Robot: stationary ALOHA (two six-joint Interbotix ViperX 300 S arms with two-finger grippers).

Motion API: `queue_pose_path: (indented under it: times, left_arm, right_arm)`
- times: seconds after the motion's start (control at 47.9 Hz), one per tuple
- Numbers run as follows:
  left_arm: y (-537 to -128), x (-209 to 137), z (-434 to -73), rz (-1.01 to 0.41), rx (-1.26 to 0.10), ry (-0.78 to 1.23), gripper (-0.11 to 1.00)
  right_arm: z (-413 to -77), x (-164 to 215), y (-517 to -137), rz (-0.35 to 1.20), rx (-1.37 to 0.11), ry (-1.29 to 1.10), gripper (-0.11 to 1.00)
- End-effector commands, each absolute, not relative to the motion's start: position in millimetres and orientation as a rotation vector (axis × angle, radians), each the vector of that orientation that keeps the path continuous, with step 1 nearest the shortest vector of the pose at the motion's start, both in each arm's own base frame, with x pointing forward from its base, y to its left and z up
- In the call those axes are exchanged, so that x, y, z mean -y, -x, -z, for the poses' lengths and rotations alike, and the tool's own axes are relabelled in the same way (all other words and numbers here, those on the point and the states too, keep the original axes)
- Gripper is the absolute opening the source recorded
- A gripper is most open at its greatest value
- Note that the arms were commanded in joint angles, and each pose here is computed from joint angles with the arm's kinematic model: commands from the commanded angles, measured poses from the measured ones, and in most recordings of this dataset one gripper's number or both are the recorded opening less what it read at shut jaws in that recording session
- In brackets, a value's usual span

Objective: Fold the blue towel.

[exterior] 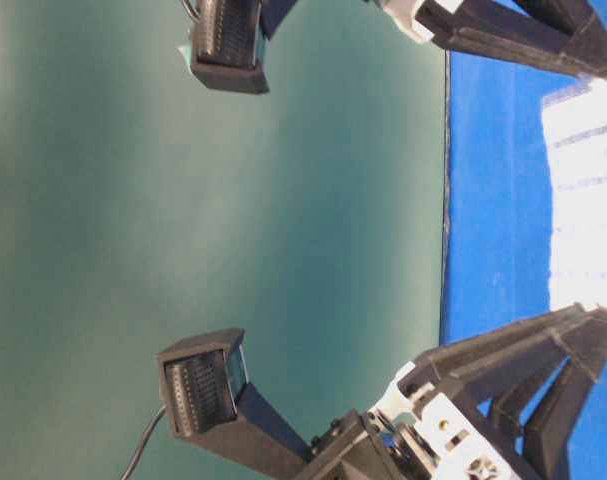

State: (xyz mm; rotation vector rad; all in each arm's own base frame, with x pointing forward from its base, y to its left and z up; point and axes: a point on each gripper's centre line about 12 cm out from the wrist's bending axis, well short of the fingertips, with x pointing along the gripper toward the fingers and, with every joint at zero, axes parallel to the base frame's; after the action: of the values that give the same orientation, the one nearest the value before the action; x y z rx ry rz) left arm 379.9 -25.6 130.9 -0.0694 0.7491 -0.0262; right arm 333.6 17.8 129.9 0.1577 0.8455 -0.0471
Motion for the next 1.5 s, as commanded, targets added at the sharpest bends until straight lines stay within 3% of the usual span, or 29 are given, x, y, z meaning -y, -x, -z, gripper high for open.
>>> queue_pose_path:
  times: [0.0, 0.083, 0.167, 0.209, 0.459, 0.751, 0.918, 1.168, 1.481]
  left_arm:
    - [-383.1, 27.6, -140.5, 0.033, -0.722, 0.066, 0.45]
    - [-382.4, 25.2, -143.2, 0.030, -0.721, 0.063, 0.54]
    - [-380.5, 23.4, -147.7, 0.027, -0.730, 0.060, 0.54]
    - [-379.8, 23.4, -152.6, 0.029, -0.729, 0.057, 0.54]
    - [-364.2, 22.8, -197.0, 0.036, -0.695, 0.052, 0.54]
    - [-325.3, 20.4, -251.2, 0.057, -0.541, 0.008, 0.54]
    - [-296.9, 15.7, -268.6, 0.050, -0.418, 0.005, 0.54]
    - [-245.9, 6.4, -284.9, 0.025, -0.252, 0.007, 0.54]
    - [-188.1, -0.6, -262.0, -0.004, -0.176, 0.011, 0.54]
  right_arm:
    - [-142.4, -22.2, -341.6, 0.031, -0.801, -0.160, 0.08]
    - [-147.3, -23.4, -345.0, 0.028, -0.789, -0.159, 0.30]
    - [-154.9, -25.3, -347.0, 0.024, -0.775, -0.158, 0.54]
    - [-159.7, -25.9, -346.9, 0.023, -0.770, -0.154, 0.60]
    - [-209.4, -21.1, -333.3, 0.051, -0.728, -0.122, 0.56]
    - [-274.5, -12.8, -291.3, 0.050, -0.545, -0.055, 0.56]
    - [-295.2, -8.2, -258.6, 0.050, -0.444, -0.040, 0.56]
    - [-300.4, -2.8, -209.7, 0.051, -0.335, -0.026, 0.56]
    - [-264.4, 1.7, -168.8, 0.054, -0.303, -0.027, 0.56]
